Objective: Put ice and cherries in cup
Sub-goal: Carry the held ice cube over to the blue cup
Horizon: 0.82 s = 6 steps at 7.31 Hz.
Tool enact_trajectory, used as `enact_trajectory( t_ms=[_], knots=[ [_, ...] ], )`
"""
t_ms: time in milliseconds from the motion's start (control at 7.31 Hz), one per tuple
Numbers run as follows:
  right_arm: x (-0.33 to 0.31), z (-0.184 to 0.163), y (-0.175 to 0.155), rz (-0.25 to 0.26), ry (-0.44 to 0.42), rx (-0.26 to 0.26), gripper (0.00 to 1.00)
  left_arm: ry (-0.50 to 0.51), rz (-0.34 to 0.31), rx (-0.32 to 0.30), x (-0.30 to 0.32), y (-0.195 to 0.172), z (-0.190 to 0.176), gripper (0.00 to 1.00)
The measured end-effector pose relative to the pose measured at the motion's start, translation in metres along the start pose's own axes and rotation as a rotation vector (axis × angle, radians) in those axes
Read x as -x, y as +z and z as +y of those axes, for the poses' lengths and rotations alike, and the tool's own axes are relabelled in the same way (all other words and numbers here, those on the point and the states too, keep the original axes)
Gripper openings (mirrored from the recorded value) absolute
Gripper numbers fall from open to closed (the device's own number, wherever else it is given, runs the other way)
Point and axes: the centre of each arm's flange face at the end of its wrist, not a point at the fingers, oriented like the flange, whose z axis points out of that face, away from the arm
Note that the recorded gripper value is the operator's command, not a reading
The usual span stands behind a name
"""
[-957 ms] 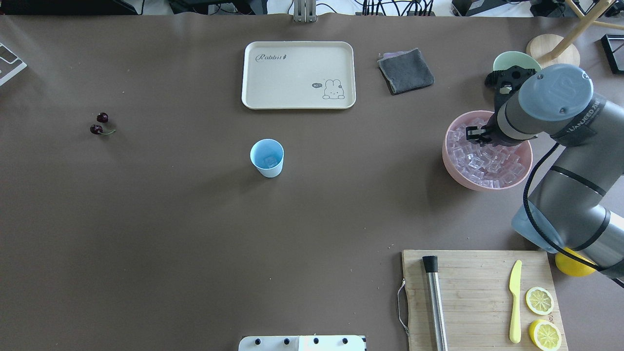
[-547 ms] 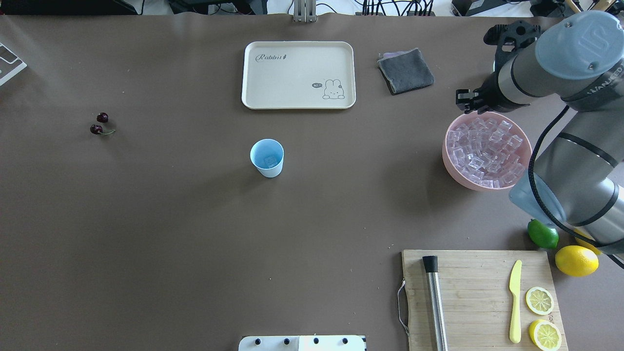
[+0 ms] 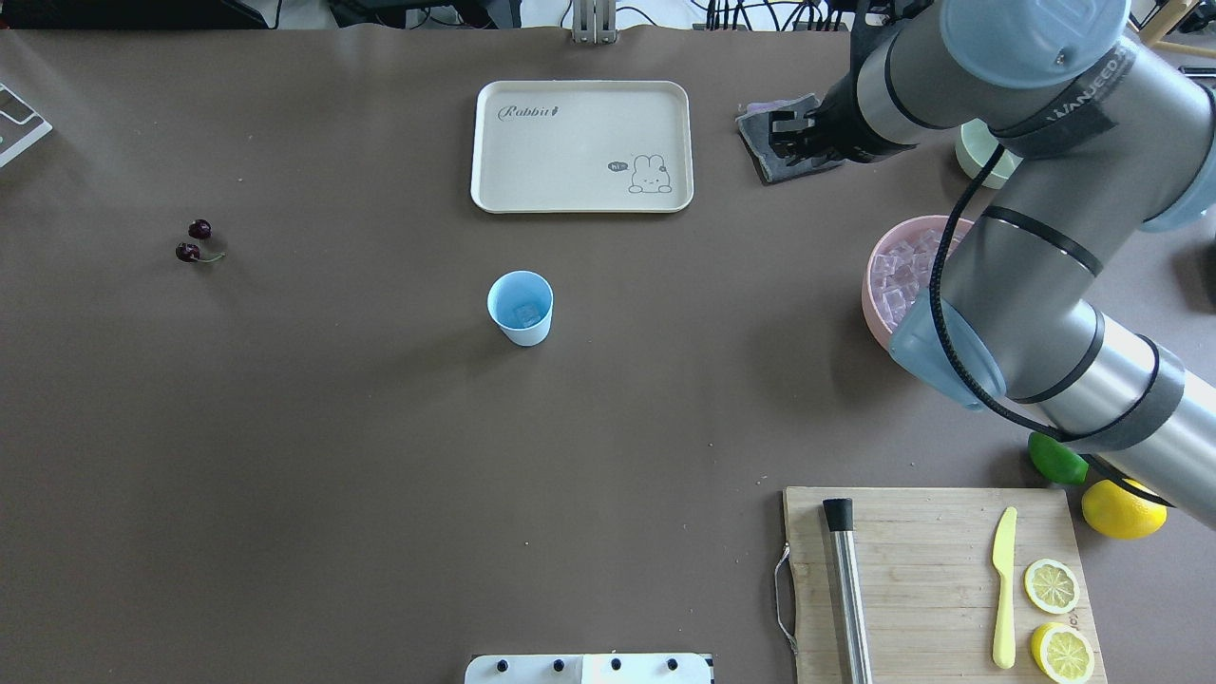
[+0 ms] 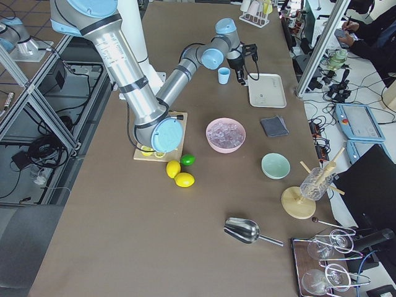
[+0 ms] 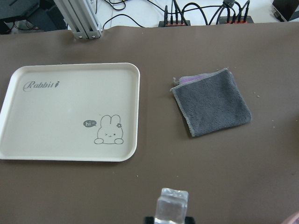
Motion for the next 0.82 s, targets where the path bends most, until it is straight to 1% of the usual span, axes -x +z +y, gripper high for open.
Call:
enact_trajectory(
  t_ms=[274,410,547,821],
  knots=[
    [0.047,0.008,0.002,-0.035,-0.036,-0.008,0.00,0.022,0.007,-0.006,-0.012,-0.002,0.001,0.98],
    [0.073,0.008,0.011,-0.041,-0.051,-0.008,0.00,0.030,0.010,-0.012,-0.016,-0.006,0.001,0.98],
    [0.096,0.012,0.025,-0.048,-0.068,-0.007,0.00,0.034,0.012,-0.015,-0.018,-0.007,0.001,0.98],
    [0.129,0.036,0.056,-0.089,-0.088,-0.009,0.00,0.039,0.012,-0.016,-0.019,-0.007,0.001,0.98]
  ],
)
